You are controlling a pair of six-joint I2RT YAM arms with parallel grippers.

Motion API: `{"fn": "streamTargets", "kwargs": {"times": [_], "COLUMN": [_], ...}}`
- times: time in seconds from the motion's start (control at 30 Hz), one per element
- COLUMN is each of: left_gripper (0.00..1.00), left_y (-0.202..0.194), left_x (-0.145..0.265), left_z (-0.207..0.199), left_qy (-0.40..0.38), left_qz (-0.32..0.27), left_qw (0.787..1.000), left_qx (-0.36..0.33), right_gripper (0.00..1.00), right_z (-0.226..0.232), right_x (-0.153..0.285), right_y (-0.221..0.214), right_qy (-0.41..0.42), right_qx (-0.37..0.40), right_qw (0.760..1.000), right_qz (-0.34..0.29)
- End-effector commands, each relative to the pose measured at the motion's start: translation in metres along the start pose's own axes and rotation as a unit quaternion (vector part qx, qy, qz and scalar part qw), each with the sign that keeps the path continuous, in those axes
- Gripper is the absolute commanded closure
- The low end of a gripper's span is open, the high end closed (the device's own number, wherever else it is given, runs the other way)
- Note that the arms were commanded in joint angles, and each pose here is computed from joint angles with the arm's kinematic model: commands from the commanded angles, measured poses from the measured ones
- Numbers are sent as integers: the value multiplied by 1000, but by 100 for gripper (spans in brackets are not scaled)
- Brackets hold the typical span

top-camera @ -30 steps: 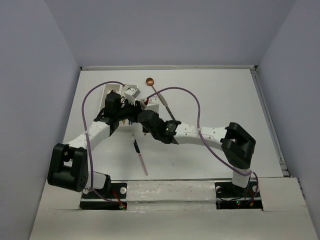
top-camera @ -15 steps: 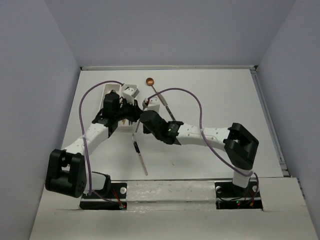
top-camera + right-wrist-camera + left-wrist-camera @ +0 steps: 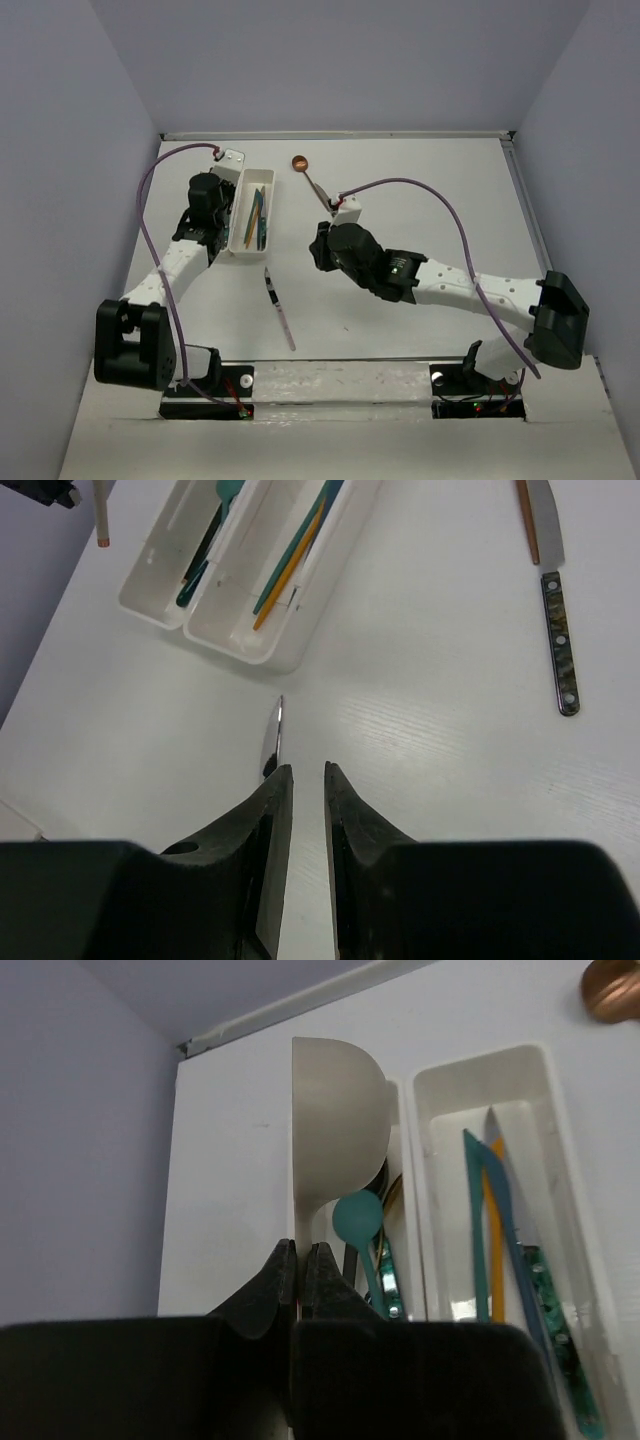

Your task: Sort the eating utensils into containers

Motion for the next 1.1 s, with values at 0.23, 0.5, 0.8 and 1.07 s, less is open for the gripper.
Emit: {"fn": "streamTargets", "kwargs": {"times": [0.23, 0.5, 0.8, 1.07], "left_gripper": [100, 100, 75, 53], "left_y": [-33, -64, -85, -76], "left_x": [-50, -74, -89, -85], "left_z": [15, 4, -10, -16], "left_qy": [150, 150, 118, 79], "left_qz": [57, 106, 143, 140], "left_qw": [987, 982, 982, 987], "left_qx": [-27, -42, -40, -14], "right_gripper": [75, 75, 74, 74], "right_z": [-27, -36, -40, -48], "right_x": [11, 15, 14, -3], "right_y": [-19, -30, -37, -43], "right_qy": [-53, -67, -81, -100], "right_qx": [-5, -10, -7, -4], "right_qw": [999, 998, 997, 993], "right_qz": [3, 7, 15, 58]}}
Point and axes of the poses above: each gripper's point midway between its finger pads, its own x axis back along the fingers, its own z axis along the line the jaws close on, y = z × x, the point moved 9 cm from there along x, back along the fingers, and after that the axes turned 8 degrees about x, right-handed, at the moved point
